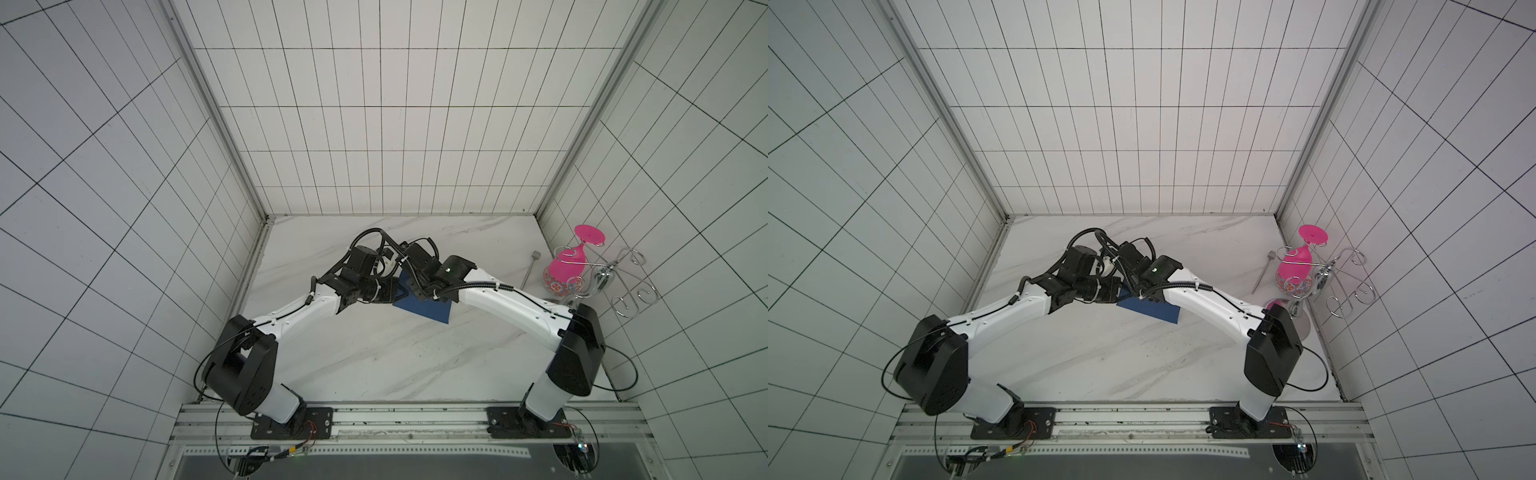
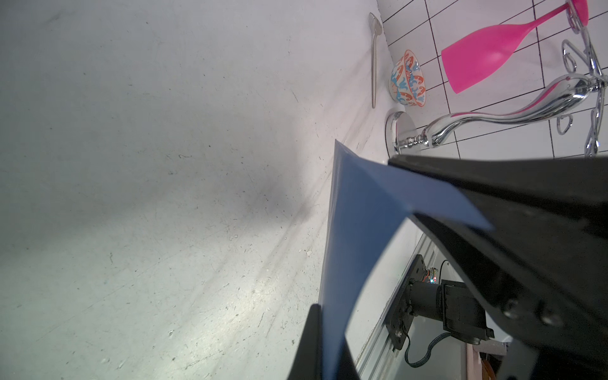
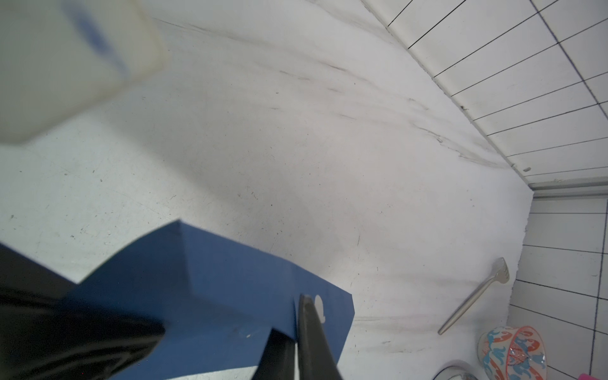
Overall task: Open the envelope
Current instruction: Open the envelope flap on the envelope, then adjust the envelope flap on the envelope.
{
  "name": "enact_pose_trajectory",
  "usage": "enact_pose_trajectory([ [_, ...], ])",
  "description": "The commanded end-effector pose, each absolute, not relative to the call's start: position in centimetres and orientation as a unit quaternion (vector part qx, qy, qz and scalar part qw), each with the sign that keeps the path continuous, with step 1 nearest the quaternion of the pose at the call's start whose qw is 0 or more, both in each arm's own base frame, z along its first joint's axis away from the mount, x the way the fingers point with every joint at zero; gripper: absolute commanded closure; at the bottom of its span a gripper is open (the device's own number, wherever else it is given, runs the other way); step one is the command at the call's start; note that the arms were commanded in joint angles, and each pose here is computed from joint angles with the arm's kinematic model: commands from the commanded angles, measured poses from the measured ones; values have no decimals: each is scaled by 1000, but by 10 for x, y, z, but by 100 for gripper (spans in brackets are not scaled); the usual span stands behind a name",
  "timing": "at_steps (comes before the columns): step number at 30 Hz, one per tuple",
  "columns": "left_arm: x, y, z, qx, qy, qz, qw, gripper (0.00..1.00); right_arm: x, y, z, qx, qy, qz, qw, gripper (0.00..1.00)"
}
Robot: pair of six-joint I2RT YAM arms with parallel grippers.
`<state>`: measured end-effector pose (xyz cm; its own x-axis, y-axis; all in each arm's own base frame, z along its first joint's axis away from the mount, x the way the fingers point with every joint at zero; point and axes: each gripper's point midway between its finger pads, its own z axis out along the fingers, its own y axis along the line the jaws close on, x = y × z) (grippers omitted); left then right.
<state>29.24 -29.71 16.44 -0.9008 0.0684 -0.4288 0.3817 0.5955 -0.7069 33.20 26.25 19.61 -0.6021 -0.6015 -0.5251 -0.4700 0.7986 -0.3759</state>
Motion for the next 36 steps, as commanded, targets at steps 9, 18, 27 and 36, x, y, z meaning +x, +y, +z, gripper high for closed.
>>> enact_pose_trajectory([
  [9,283,-299,152,128,873,-445,155,100,359,244,199,-270,904,-94,319,42],
  [18,288,-308,134,113,866,-466,142,100,373,228,152,-221,922,-77,309,40],
  [27,295,-308,108,99,874,-456,135,100,388,219,124,-203,932,-86,287,40],
  [36,312,-297,72,47,883,-448,132,100,382,146,183,-73,939,-99,321,37],
])
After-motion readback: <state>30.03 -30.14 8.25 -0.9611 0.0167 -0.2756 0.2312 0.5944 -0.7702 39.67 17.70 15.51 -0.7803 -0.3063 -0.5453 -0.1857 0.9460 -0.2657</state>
